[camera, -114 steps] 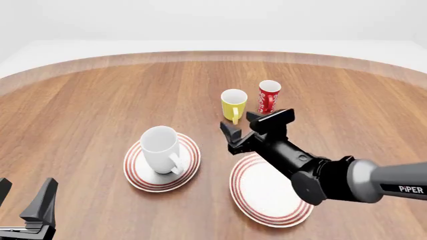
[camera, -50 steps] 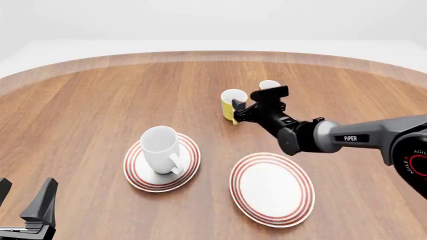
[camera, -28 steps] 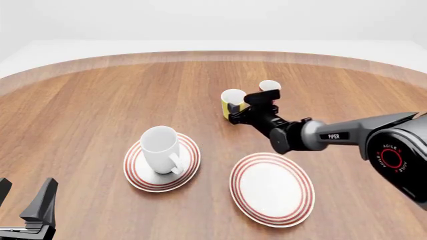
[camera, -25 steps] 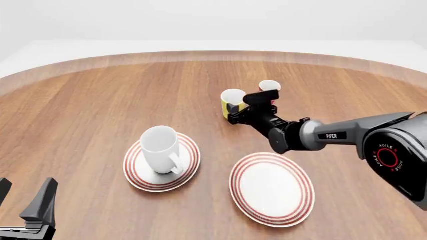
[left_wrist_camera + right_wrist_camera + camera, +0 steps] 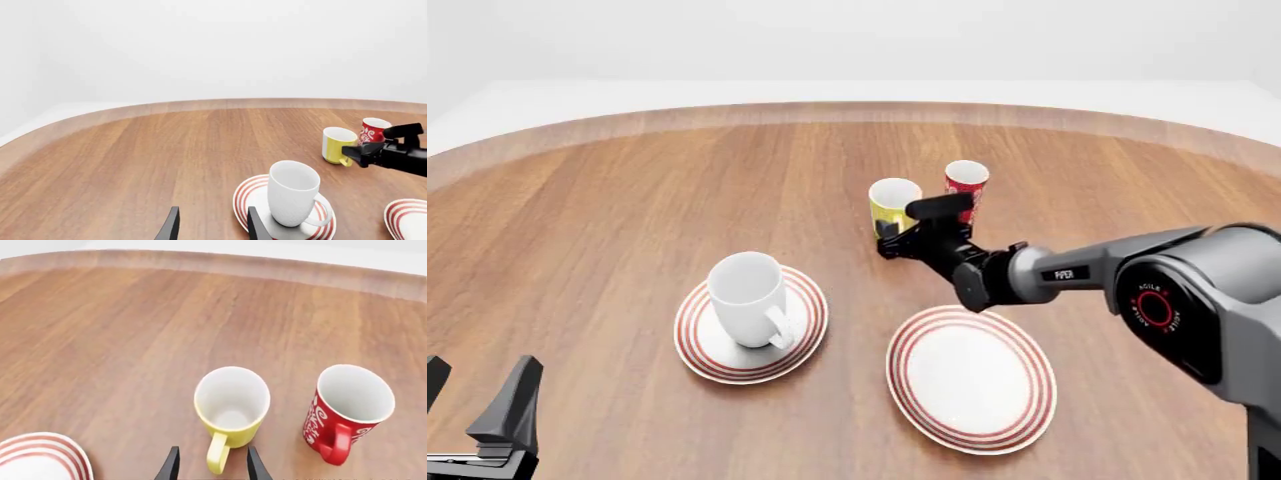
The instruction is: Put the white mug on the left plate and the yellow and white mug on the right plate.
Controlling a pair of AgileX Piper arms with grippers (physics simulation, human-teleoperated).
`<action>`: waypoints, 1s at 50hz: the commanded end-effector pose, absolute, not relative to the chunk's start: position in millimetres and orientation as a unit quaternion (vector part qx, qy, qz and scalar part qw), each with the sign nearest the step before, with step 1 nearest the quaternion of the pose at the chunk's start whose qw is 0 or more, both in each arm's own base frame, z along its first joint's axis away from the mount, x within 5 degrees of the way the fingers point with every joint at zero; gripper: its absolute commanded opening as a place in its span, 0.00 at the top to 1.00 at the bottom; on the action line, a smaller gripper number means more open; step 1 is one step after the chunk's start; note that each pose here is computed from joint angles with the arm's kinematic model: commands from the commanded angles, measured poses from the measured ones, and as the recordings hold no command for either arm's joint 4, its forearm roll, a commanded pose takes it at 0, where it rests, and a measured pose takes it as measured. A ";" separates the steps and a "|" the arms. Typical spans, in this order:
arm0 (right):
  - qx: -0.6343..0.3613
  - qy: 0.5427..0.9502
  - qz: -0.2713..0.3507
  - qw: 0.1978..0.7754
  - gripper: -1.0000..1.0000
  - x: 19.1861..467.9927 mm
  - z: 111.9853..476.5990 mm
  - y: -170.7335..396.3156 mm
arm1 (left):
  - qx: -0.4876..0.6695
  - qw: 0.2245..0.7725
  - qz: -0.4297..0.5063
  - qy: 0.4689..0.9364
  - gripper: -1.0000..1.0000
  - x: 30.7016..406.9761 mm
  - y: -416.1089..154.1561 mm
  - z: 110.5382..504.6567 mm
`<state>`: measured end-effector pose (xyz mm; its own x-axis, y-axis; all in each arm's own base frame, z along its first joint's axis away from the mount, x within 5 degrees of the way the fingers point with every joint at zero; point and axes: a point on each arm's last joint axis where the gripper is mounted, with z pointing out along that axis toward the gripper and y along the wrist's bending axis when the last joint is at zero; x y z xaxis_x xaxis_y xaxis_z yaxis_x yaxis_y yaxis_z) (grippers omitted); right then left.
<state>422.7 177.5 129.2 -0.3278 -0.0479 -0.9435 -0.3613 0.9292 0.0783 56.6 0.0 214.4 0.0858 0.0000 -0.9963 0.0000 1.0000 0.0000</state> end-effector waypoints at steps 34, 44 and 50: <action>-0.127 0.817 0.139 0.546 1.00 430.1 98.1 184.2 | 0.000 0.737 0.000 0.676 0.00 56.6 0.0 214.4; -0.119 0.812 0.134 0.555 1.00 426.8 105.7 172.2 | 0.000 0.737 0.000 0.676 0.00 56.6 0.0 214.4; -0.116 0.806 0.135 0.564 1.00 419.9 118.5 166.5 | 0.000 0.737 0.000 0.676 0.00 56.6 0.0 214.4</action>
<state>426.4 174.2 105.2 -0.3592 -0.0517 -0.9318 -0.3475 0.9341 0.0822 56.6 0.0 214.4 0.0858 0.0000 -0.9963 0.0000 1.0000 0.0000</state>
